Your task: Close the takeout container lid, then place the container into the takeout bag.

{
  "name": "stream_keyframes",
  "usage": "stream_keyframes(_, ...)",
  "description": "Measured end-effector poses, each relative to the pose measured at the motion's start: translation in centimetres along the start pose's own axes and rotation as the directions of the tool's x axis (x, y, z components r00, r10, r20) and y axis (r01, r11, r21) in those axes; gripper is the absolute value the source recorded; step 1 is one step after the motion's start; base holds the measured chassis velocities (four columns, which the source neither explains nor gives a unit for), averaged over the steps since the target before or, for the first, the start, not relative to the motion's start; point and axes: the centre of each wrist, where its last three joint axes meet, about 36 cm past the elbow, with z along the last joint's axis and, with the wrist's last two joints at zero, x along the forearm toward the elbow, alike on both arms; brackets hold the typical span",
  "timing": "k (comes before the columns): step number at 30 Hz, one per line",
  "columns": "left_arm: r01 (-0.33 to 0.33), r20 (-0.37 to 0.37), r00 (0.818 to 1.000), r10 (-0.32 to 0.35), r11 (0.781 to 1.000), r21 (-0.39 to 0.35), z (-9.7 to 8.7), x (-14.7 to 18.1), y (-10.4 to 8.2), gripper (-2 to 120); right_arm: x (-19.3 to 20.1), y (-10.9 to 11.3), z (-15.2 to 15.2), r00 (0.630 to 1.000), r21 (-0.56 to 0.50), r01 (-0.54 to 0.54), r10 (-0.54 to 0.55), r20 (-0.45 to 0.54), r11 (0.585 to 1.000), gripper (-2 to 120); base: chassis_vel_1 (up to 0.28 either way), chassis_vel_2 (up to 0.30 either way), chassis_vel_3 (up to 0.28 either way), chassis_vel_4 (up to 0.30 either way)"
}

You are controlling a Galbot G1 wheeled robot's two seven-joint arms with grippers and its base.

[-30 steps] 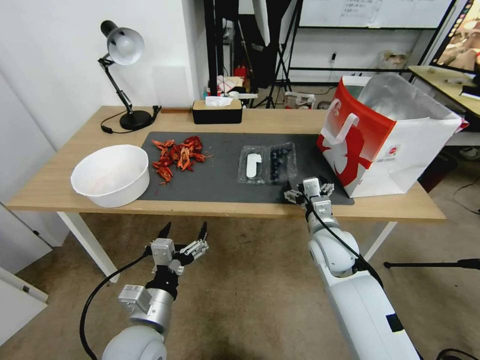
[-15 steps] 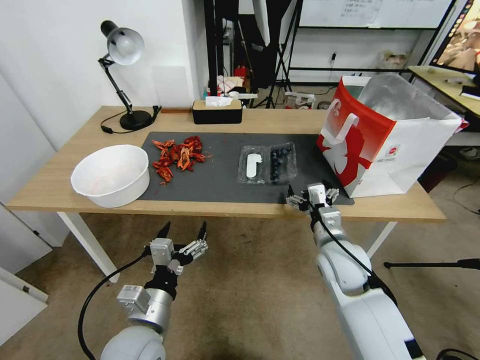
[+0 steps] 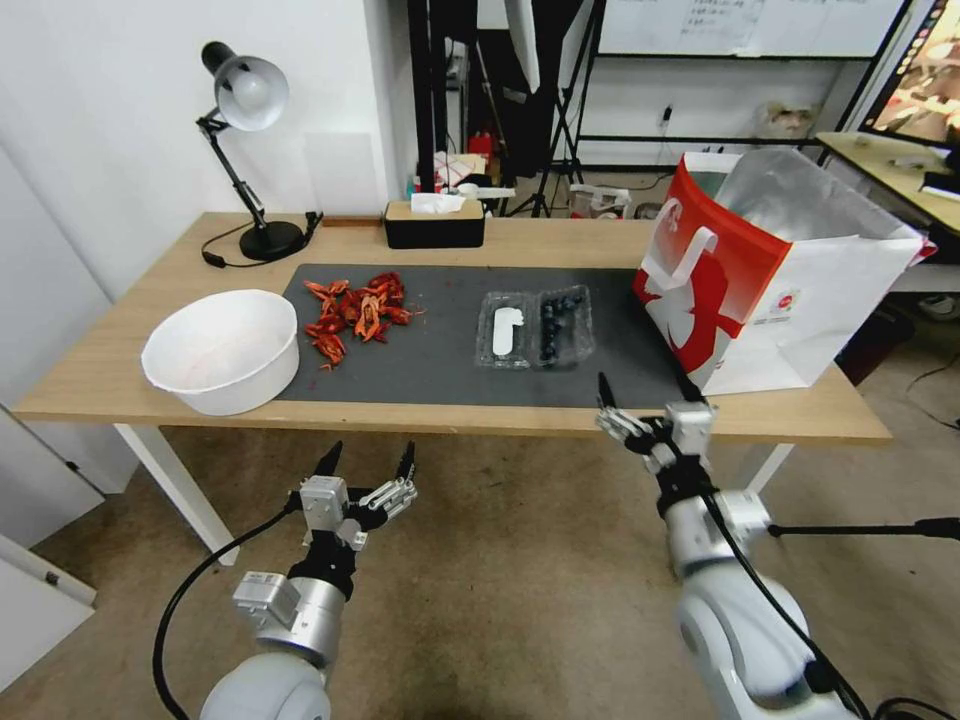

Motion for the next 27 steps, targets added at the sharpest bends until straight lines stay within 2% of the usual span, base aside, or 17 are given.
stream_keyframes(5,-0.014,0.000,1.000,0.014,1.000,-0.003,0.0,0.1,0.1,100,2.8,-0.6,2.0,0.997,0.007,-0.054,0.054,0.049,0.998,100,0.000,0.000,0.000,0.000)
stream_keyframes(12,-0.021,-0.008,1.000,0.021,1.000,-0.007,0.0,0.2,0.3,100,5.7,-0.7,4.7,0.997,0.004,-0.080,0.080,0.018,0.997,100,0.000,0.000,0.000,0.000)
stream_keyframes(27,-0.011,-0.010,1.000,0.011,1.000,0.003,0.2,-0.3,0.6,100,5.5,0.2,5.3,0.999,-0.011,-0.046,0.046,0.015,0.999,100,0.000,0.000,0.000,0.000)
